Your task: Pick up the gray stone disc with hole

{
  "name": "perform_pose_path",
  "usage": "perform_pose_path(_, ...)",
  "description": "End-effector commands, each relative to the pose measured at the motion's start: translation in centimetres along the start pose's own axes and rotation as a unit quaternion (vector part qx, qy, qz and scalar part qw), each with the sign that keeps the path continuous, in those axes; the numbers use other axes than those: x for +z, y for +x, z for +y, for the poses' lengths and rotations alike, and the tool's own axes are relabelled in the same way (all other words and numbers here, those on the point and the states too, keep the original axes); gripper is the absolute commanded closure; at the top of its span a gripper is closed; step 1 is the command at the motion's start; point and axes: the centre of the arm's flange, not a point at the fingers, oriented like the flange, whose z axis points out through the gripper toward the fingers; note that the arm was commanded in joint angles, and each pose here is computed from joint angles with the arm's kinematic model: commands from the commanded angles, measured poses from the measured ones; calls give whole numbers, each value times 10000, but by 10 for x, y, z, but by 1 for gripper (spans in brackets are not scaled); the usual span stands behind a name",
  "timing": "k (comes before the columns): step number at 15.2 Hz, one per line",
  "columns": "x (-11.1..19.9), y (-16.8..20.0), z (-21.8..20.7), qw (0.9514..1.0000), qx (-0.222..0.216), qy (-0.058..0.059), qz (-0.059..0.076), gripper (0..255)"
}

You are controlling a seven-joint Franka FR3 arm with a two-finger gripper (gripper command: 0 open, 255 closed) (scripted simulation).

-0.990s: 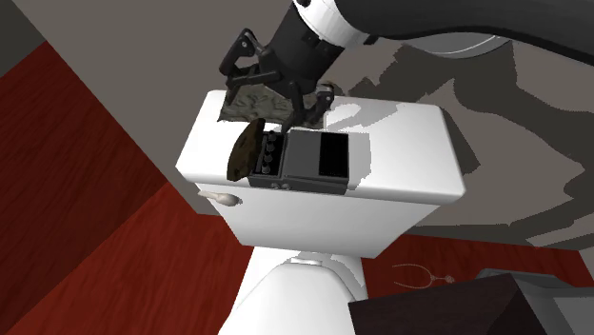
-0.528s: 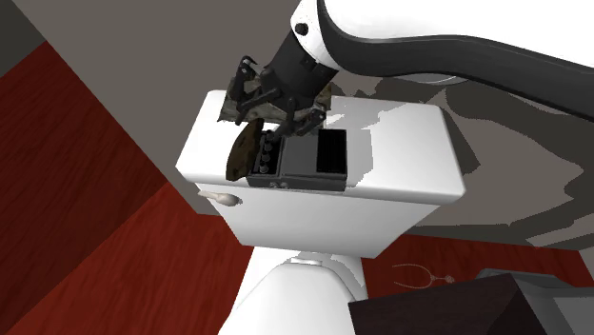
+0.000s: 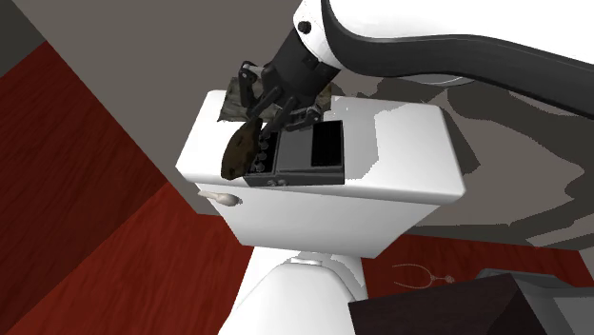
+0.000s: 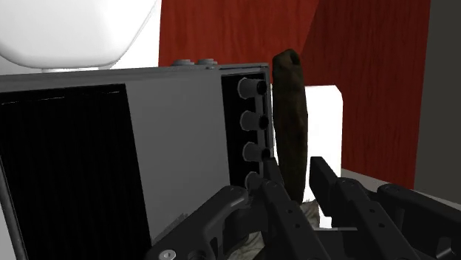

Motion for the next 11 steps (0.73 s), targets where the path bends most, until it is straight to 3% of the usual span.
perform_pose_path(1, 6, 2, 1, 10000, 26, -66, -65, 255)
perform_pose_path(11, -38, -2, -29, 10000, 25, -66, -65, 255)
